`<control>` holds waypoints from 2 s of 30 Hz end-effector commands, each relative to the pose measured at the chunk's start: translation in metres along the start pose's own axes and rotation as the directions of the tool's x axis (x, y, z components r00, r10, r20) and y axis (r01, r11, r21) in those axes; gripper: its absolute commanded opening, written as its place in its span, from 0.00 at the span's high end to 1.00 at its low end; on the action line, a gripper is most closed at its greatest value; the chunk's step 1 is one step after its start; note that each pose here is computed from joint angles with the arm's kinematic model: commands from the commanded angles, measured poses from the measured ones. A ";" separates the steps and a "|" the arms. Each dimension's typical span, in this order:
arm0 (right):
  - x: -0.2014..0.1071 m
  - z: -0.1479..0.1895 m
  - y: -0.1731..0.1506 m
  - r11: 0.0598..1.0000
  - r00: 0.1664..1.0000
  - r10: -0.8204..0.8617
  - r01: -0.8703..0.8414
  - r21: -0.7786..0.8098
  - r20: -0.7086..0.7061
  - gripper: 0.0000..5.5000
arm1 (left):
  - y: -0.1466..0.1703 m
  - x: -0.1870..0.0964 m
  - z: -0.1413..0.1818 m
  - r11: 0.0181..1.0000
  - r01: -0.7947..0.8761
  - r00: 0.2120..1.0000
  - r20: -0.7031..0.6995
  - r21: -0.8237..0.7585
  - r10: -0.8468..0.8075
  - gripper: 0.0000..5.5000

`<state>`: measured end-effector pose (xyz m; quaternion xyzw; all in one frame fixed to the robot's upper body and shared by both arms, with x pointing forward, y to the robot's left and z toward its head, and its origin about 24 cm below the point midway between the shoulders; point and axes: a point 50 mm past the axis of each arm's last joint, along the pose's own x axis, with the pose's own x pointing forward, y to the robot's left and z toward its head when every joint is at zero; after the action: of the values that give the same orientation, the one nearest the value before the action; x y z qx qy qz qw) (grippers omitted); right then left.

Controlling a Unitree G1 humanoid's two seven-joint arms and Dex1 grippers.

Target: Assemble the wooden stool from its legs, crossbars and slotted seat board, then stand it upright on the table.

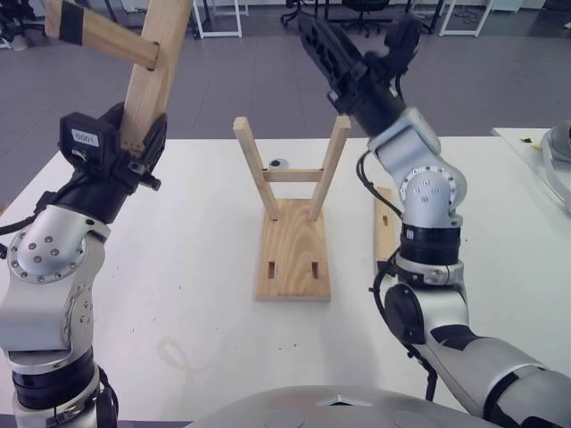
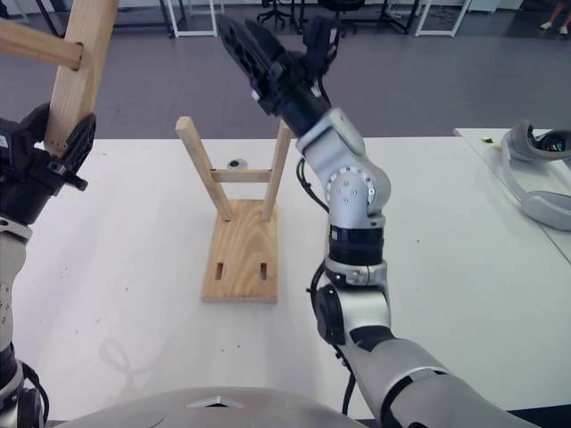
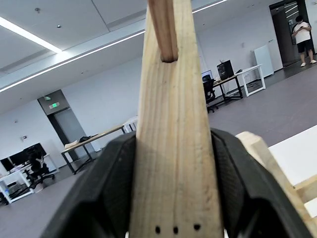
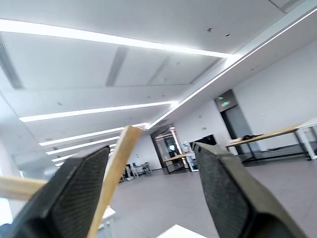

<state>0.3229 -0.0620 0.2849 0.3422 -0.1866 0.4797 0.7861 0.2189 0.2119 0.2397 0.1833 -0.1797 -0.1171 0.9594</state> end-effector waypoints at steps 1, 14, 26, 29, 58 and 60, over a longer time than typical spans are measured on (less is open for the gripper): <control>0.021 0.006 0.008 0.992 0.999 0.037 -0.040 0.120 0.034 0.30 | -0.016 0.005 0.010 0.997 0.073 0.997 0.037 -0.006 -0.073 0.63; 0.024 -0.002 0.010 0.955 0.998 0.059 -0.047 0.292 -0.032 0.28 | -0.048 -0.001 0.011 0.970 0.243 0.969 0.054 -0.031 -0.241 0.63; 0.008 0.003 0.008 0.947 0.988 0.076 -0.030 0.320 -0.131 0.69 | -0.050 -0.001 0.001 0.957 0.282 0.959 0.010 0.064 -0.283 0.63; 0.004 0.002 0.007 0.949 0.986 0.067 -0.016 0.314 -0.150 0.79 | -0.048 0.000 0.001 0.961 0.267 0.963 0.013 0.066 -0.268 0.63; -0.185 -0.007 -0.009 0.659 0.606 -0.722 0.750 -0.066 -0.334 0.81 | -0.057 -0.094 -0.163 0.957 -0.023 0.811 -0.565 -0.289 -0.151 0.15; -0.185 -0.006 -0.008 0.662 0.600 -0.717 0.746 -0.077 -0.354 0.81 | -0.063 -0.099 -0.173 0.951 -0.029 0.790 -0.589 -0.309 -0.168 0.15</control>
<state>0.2444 -0.1752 0.1610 0.3354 0.1249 0.1726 0.9177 0.1868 0.2390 0.0437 0.0705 0.1531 -0.1118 0.9793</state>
